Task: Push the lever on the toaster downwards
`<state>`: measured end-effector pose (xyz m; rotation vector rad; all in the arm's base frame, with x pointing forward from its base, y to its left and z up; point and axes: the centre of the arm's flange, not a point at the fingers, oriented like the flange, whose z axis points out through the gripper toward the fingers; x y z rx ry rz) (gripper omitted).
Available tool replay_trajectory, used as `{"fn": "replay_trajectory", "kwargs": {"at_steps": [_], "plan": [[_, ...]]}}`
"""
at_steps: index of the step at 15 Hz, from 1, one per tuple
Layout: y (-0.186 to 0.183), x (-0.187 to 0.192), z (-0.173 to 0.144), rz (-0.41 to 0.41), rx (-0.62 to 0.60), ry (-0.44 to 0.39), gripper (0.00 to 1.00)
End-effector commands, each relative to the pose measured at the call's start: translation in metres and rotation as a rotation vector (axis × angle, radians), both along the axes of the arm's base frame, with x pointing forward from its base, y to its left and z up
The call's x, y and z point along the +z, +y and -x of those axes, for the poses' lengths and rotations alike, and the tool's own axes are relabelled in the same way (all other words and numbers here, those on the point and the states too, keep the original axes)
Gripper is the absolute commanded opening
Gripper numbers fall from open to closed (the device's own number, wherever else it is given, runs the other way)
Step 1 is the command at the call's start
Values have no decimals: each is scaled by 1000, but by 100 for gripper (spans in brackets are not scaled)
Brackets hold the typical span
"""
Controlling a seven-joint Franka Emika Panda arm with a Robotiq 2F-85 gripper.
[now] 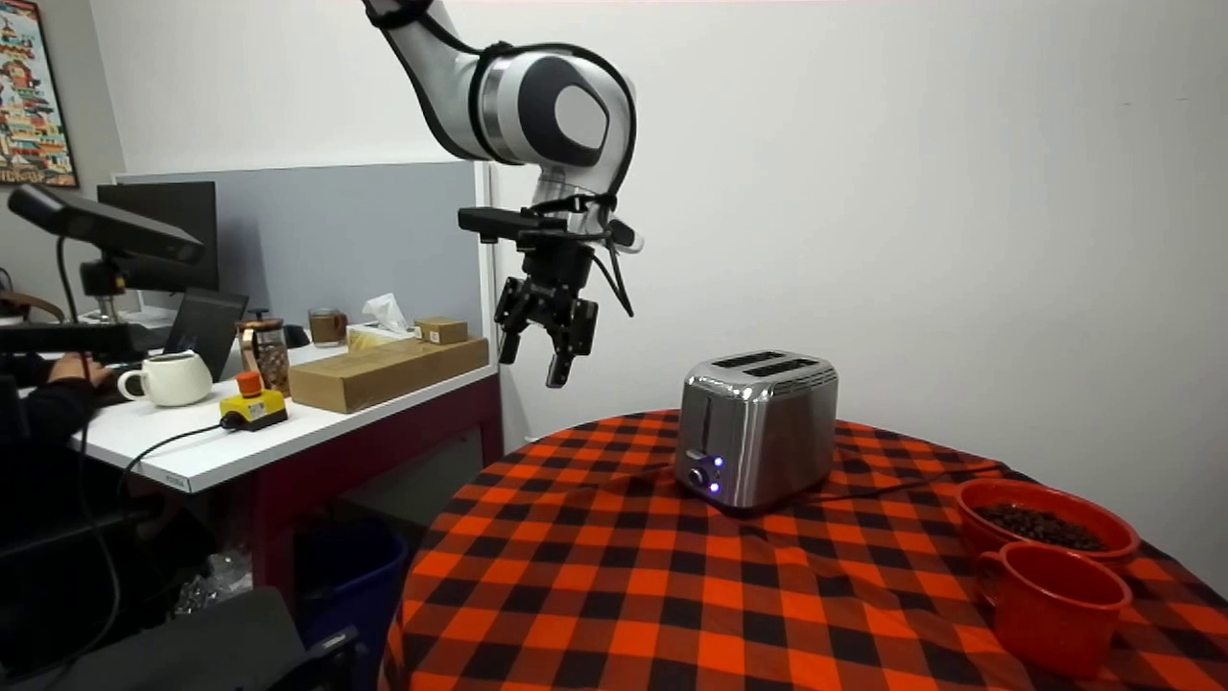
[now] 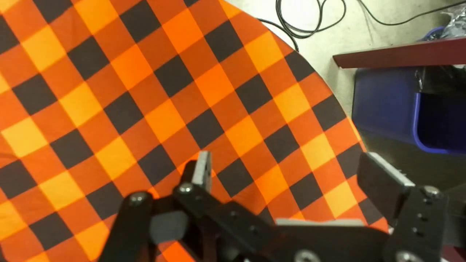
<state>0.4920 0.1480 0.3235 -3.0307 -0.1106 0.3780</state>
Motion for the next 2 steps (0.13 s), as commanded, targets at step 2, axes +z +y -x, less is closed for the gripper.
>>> {"fn": "replay_trajectory", "kwargs": {"at_steps": [2], "plan": [[1,0,0,-1,2,-4,100]]}}
